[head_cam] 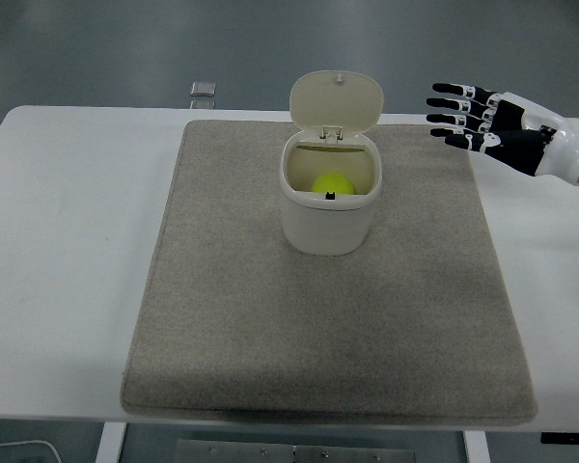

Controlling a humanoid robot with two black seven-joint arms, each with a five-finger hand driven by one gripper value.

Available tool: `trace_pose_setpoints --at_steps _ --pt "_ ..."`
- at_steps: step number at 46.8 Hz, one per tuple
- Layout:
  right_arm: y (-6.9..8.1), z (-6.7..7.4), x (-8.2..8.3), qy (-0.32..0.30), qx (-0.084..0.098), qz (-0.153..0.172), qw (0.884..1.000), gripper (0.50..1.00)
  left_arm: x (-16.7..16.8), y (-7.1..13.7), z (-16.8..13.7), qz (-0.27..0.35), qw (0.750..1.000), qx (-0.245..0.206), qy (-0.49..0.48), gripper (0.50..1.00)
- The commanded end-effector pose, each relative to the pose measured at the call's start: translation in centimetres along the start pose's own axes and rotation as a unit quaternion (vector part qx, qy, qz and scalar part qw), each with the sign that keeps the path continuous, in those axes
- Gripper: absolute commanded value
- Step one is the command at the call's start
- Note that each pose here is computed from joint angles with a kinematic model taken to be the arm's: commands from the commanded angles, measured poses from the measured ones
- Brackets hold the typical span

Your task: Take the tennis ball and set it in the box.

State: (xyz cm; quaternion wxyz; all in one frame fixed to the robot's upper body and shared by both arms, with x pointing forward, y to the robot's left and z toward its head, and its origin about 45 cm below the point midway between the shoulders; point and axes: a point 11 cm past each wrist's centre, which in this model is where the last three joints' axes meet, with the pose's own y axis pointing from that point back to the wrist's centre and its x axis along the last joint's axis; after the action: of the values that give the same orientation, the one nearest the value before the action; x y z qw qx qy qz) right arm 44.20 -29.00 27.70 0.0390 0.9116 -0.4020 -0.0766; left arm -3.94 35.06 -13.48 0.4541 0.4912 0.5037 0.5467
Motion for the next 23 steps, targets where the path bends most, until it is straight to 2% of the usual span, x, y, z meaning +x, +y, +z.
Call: trace_pose_setpoints --at_steps 1,7,15,19,23 --pt "-0.4 0.9 0.5 -0.022 0.0 0.026 0.999 0.913 0.0 0.0 0.0 0.0 1.0 0.0 0.0 0.992" --pt "-1.0 1.6 1.3 -0.062 0.013 0.087 0.994 0.913 0.0 0.0 0.0 0.0 1.0 0.0 0.0 0.992" --pt "-1.8 2.7 2.1 -0.138 0.003 0.157 0.978 0.913 0.0 0.0 0.0 0.0 1.0 0.0 0.0 0.992" --pt "-1.8 2.8 2.7 -0.153 0.005 0.179 0.972 0.913 0.0 0.0 0.0 0.0 1.0 0.0 0.0 0.992" --pt "-1.7 2.8 2.9 -0.162 0.01 0.179 0.97 0.913 0.0 0.0 0.0 0.0 1.0 0.0 0.0 0.992"
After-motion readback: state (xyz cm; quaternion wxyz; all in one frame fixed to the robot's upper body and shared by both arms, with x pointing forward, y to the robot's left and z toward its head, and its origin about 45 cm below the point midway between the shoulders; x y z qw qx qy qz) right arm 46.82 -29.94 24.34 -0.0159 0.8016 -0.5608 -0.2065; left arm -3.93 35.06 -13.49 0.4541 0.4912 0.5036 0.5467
